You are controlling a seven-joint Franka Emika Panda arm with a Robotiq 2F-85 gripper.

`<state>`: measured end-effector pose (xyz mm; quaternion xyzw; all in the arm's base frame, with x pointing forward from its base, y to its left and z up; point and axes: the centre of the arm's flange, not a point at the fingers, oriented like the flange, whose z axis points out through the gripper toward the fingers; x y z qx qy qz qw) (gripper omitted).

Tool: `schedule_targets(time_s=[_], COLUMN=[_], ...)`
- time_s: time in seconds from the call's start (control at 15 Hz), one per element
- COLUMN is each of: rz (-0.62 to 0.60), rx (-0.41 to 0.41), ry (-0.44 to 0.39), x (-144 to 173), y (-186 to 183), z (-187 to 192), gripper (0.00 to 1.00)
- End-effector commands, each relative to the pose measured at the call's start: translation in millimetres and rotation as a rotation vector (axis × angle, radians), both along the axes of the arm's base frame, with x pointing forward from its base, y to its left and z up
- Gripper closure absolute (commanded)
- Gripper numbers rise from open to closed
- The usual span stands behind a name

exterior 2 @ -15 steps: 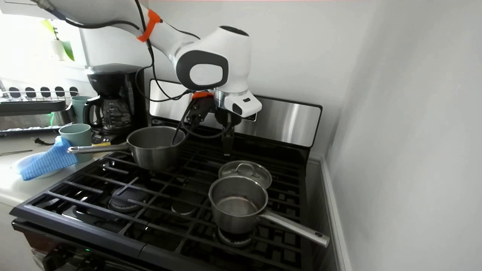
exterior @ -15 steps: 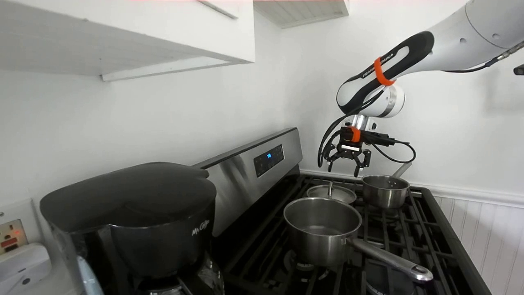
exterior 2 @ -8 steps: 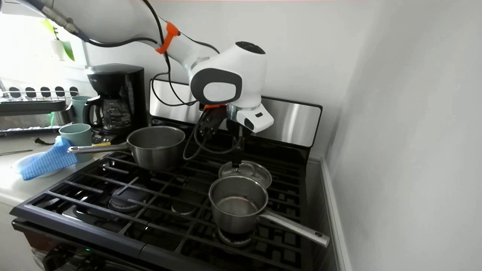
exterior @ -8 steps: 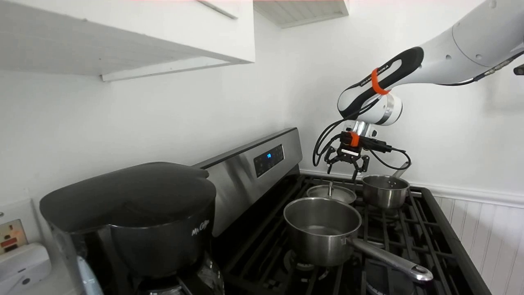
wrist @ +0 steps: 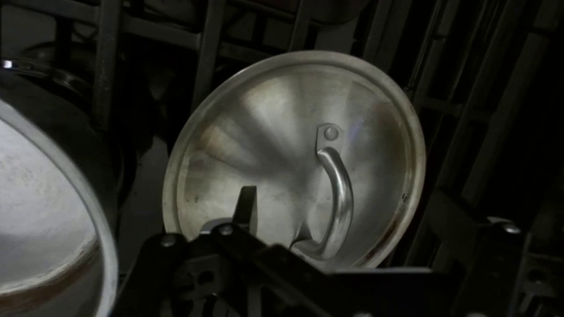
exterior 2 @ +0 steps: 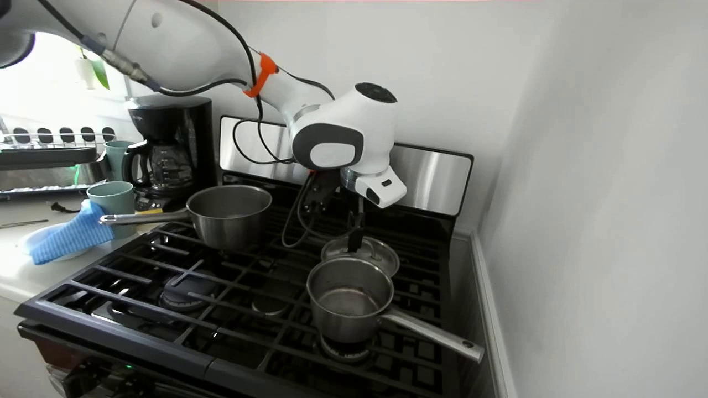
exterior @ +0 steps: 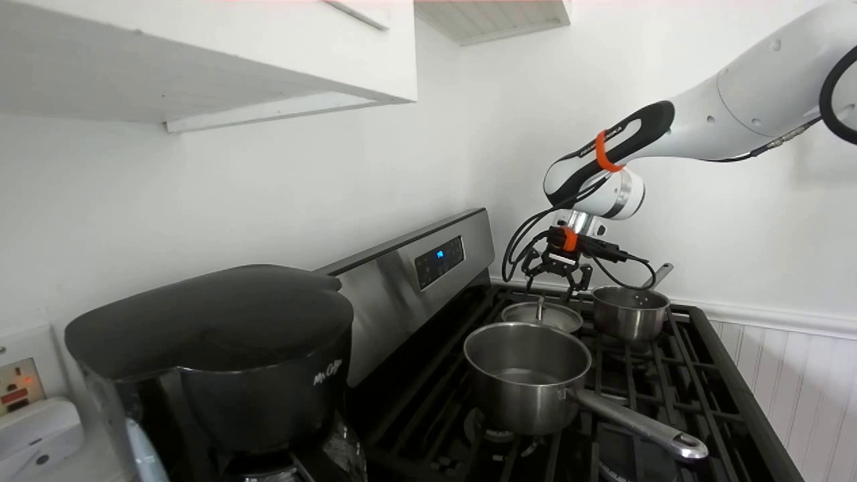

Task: Remove the small pot from the other pot, put it on the bottom right stove plate and then put the lid on the pot on the right

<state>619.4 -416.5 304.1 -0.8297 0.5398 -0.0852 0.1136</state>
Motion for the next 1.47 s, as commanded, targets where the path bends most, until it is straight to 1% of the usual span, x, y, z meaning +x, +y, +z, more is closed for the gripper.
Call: schedule_targets(time_s=[0.0, 0.27, 0.33, 0.4, 0.47, 0.53, 1.07, 1.2, 1.27, 1.4], rz=[-0.002, -0.023, -0.028, -0.029, -0.028, -0.027, -0.020, -0.020, -0.018, -0.018], rx=[0.008, 0.010, 0.016, 0.016, 0.017, 0.018, 0.014, 0.015, 0.014, 0.017], ry=[-0.065, -0.088, -0.091, -0.094, -0.094, -0.093, -0.086, -0.081, -0.078, -0.075], x=[16.9, 23.0, 24.5, 25.8, 26.4, 26.9, 30.9, 32.0, 31.6, 32.4], y=[-10.6, -14.4, -15.2, -16.1, -16.5, -16.9, -20.8, -21.5, -21.2, -21.4], z=[-11.0, -21.9, -23.2, -25.2, -26.8, -27.9, -32.0, -33.1, -33.1, -34.8], gripper=[0.00, 0.00, 0.08, 0.22, 0.34, 0.43, 0.98, 0.99, 0.97, 1.00])
